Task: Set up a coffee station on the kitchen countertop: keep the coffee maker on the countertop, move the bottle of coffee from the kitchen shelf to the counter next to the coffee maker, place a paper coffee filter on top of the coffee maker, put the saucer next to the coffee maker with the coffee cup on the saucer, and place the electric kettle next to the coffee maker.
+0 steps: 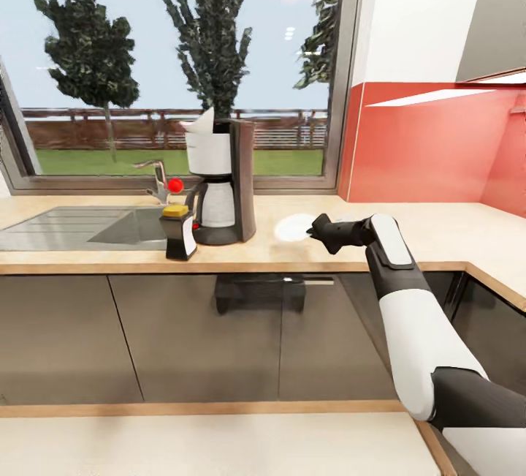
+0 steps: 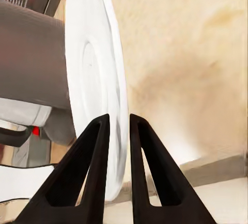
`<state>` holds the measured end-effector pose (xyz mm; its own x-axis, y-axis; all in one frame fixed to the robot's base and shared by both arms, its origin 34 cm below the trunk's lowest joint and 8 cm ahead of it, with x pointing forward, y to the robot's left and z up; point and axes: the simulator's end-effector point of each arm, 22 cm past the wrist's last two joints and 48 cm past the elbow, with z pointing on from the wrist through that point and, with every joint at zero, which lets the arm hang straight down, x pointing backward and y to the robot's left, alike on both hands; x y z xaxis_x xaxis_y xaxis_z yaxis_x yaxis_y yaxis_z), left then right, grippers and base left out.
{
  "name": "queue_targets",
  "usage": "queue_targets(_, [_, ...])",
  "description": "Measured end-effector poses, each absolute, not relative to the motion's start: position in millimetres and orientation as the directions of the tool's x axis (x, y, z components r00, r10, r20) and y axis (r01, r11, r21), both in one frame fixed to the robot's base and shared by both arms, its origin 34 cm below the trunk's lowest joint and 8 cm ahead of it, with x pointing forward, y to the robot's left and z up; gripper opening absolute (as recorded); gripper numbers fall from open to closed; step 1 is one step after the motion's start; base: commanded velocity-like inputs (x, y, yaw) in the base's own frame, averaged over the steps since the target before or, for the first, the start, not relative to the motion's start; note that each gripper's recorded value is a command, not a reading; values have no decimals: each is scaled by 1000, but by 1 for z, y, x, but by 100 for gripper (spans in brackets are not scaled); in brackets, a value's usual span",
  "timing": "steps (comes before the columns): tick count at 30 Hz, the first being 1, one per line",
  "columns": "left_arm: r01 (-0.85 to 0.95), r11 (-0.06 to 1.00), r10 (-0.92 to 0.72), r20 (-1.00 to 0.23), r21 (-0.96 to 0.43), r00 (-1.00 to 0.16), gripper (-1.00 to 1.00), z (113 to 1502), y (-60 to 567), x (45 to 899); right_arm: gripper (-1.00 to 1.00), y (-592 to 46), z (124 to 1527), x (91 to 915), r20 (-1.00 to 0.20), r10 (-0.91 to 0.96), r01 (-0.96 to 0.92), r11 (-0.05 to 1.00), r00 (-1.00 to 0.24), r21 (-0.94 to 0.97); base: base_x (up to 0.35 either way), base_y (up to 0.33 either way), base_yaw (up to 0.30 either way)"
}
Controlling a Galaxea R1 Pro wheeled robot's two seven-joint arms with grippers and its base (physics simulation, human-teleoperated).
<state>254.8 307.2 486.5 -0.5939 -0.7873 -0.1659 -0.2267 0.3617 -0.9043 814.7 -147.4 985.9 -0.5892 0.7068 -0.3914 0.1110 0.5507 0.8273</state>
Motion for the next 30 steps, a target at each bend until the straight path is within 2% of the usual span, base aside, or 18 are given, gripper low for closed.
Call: queue_targets(30, [-227,361,-788,-167,-904,-593,100,487,307,255,-100,-133,978,812,-407,679,111,583,-610,805,0,55,0])
